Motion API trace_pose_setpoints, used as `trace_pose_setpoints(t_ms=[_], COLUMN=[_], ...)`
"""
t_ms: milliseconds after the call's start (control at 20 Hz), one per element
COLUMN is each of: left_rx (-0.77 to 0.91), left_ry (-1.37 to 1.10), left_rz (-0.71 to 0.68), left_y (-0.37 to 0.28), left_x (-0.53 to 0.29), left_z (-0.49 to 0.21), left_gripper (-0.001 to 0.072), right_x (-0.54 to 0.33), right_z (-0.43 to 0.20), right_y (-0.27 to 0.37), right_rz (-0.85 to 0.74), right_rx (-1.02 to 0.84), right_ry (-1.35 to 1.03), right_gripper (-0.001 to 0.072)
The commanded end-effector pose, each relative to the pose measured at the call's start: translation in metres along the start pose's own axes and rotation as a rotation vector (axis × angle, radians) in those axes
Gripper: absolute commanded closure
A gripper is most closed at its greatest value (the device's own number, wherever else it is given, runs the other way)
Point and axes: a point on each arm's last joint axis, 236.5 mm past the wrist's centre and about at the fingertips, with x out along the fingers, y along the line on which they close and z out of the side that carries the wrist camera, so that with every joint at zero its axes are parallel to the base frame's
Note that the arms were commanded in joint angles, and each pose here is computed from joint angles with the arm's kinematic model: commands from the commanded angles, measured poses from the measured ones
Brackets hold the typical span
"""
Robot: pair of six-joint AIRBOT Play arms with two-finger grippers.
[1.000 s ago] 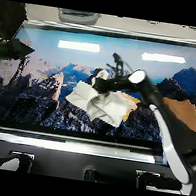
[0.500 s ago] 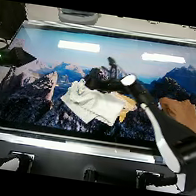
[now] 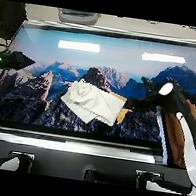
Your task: Fold the shirts.
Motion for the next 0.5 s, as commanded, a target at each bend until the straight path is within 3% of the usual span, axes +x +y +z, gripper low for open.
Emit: trace_pose_setpoints(t_ms=[0, 200, 250, 300, 450], left_rx=[-0.001, -0.001, -0.001, -0.001, 0.000], left_ry=[0.000, -0.014, -0.018, -0.019, -0.019], left_rz=[0.003, 0.007, 0.008, 0.009, 0.009], left_y=[0.002, 0.003, 0.003, 0.003, 0.003], left_x=[0.000, 0.000, 0.000, 0.000, 0.000], left_z=[0.000, 0.003, 0.004, 0.004, 0.004], left_gripper=[0.0678, 0.0678, 0.0678, 0.0678, 0.0678], right_x=[0.038, 0.077, 0.080, 0.078, 0.022], right_z=[0.000, -0.013, -0.011, -0.007, 0.034], right_y=[0.012, 0.037, 0.043, 0.048, 0.057], right_rz=[0.182, 0.250, 0.261, 0.269, 0.254], right_rx=[0.229, 0.281, 0.262, 0.241, 0.012], right_ry=[-0.124, -0.059, -0.069, -0.087, -0.249], right_gripper=[0.0094, 0.0176, 0.0383, 0.0648, 0.0662])
